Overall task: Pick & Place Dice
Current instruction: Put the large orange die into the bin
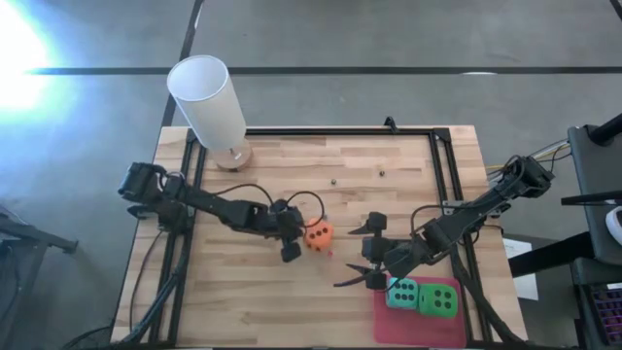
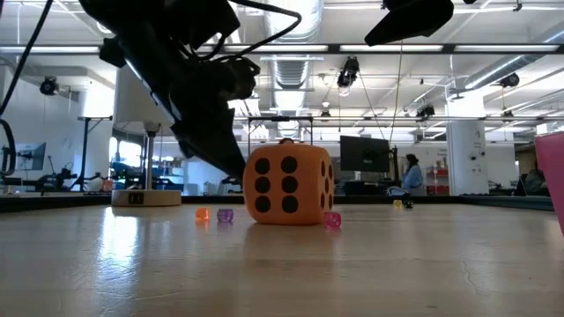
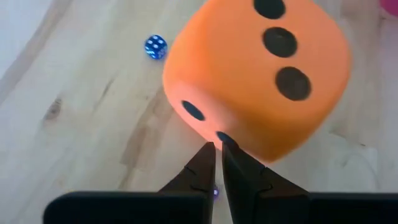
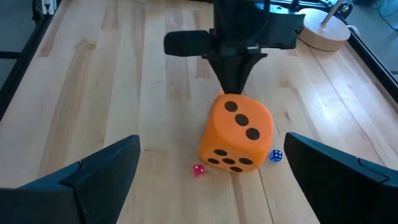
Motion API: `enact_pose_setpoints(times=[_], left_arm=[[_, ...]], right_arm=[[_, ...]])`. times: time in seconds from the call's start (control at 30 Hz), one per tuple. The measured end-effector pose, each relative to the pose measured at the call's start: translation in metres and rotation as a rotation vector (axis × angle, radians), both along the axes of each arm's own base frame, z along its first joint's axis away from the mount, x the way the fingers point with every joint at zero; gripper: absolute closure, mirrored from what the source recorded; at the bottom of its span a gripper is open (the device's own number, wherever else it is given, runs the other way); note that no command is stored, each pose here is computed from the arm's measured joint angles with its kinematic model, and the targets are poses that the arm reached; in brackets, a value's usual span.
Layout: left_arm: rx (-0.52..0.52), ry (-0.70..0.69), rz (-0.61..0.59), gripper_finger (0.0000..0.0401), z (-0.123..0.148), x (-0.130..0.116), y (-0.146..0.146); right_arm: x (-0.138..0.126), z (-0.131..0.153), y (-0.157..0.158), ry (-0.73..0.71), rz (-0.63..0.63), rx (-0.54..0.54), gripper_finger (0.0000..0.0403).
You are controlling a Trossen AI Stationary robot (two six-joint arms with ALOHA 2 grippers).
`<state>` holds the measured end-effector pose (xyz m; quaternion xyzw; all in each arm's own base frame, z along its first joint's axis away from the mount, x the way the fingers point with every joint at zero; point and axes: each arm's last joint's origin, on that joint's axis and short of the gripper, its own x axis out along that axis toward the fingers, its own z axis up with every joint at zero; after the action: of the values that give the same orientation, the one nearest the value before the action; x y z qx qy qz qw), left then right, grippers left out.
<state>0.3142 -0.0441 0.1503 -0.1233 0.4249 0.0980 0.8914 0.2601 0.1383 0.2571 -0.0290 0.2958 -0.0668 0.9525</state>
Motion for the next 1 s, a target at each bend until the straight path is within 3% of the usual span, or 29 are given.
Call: enact_pose_setpoints(times=[0.3,0.63,0.77,1.0], left_arm=[[0.021,-0.033,-0.048,0.0365,0.023,-0.010,-0.003],[0.068,-0.097,-0.106,0.0365,0.072,-0.049,-0.024],[0.133,-0.154,-0.102,0.0365,0.087,-0.064,-0.037],[0.155,-0.206,-0.154,0.0365,0.098,-0.080,-0.056]], right_arm=[[0.002,-0.001,-0.005,0.001,-0.018,0.000,0.0007],[0.012,-0.016,-0.040,0.036,-0.171,0.039,0.0007],[0.019,-0.018,-0.050,0.048,-0.162,0.091,0.0007],[0.031,-0.026,-0.055,0.075,-0.175,0.081,0.0007]])
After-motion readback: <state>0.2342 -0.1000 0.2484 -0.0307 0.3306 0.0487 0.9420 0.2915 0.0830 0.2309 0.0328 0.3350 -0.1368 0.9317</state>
